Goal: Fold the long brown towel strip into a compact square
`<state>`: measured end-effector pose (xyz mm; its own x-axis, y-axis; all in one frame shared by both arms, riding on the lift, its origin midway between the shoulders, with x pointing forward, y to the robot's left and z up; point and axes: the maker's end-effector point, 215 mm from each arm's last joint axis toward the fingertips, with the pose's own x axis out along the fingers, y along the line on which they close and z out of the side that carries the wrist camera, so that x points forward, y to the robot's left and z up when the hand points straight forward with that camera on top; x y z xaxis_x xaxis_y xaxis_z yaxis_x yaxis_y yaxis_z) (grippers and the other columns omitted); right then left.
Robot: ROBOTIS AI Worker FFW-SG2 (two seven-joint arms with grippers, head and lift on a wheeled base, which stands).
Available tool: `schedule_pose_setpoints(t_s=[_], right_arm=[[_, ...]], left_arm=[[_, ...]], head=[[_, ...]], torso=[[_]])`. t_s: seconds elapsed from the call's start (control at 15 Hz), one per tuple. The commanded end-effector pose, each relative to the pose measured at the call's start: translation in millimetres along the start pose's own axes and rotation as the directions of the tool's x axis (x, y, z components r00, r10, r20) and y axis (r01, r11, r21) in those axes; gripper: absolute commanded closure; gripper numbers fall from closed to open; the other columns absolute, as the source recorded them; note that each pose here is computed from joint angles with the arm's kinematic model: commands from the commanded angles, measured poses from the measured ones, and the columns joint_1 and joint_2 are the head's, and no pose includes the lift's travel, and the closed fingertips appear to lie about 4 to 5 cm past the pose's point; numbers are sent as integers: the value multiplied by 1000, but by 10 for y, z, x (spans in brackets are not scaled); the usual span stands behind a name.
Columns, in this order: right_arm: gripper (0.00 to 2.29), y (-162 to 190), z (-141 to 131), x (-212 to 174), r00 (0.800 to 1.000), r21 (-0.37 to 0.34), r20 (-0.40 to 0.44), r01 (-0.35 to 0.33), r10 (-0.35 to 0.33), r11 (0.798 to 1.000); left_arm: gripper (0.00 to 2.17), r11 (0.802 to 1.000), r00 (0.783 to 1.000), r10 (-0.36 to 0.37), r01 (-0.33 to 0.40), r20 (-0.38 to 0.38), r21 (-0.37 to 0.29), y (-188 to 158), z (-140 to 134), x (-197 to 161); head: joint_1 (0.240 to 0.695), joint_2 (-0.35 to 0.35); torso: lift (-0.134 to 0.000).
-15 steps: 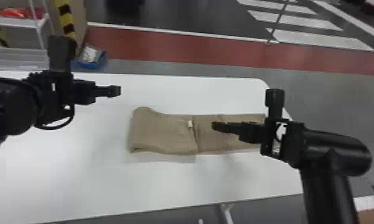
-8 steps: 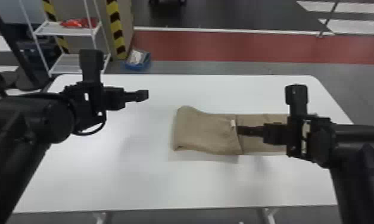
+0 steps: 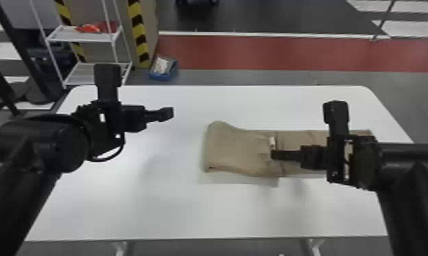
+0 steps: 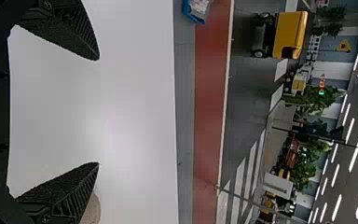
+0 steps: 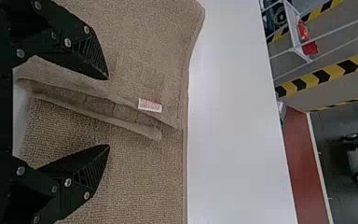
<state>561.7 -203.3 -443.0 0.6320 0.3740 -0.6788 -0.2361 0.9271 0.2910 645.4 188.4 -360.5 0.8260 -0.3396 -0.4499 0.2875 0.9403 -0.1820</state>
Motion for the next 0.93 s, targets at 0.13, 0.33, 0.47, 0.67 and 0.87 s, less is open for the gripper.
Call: schedule_pose_setpoints(t_s=[0.13,0.33,0.47,0.67,0.87], right_arm=[[596,33,-22,12,1000,14,-24,-8,8,1000],[795,96,28,16,999,28,-27,-29,30,999],[795,76,37,14,999,33,-33,-25,27,999],[1163,90,69,11,999,37,-31,-34,35,999],[1204,220,46,-43,996,59,-33,-77,79,995]], left_arm=[[87,1000,1000,0,0,5,3,22,1,-50],[87,1000,1000,-1,1,5,3,37,-2,-71],[90,1000,1000,-2,2,0,1,35,-23,-71],[90,1000,1000,-2,2,0,1,35,-23,-71],[90,1000,1000,3,-3,4,-3,73,6,-83]], head=[[695,-11],[695,-6],[695,-3],[695,-1],[695,1]], torso=[[-120],[-120],[-120],[-120],[-120]])
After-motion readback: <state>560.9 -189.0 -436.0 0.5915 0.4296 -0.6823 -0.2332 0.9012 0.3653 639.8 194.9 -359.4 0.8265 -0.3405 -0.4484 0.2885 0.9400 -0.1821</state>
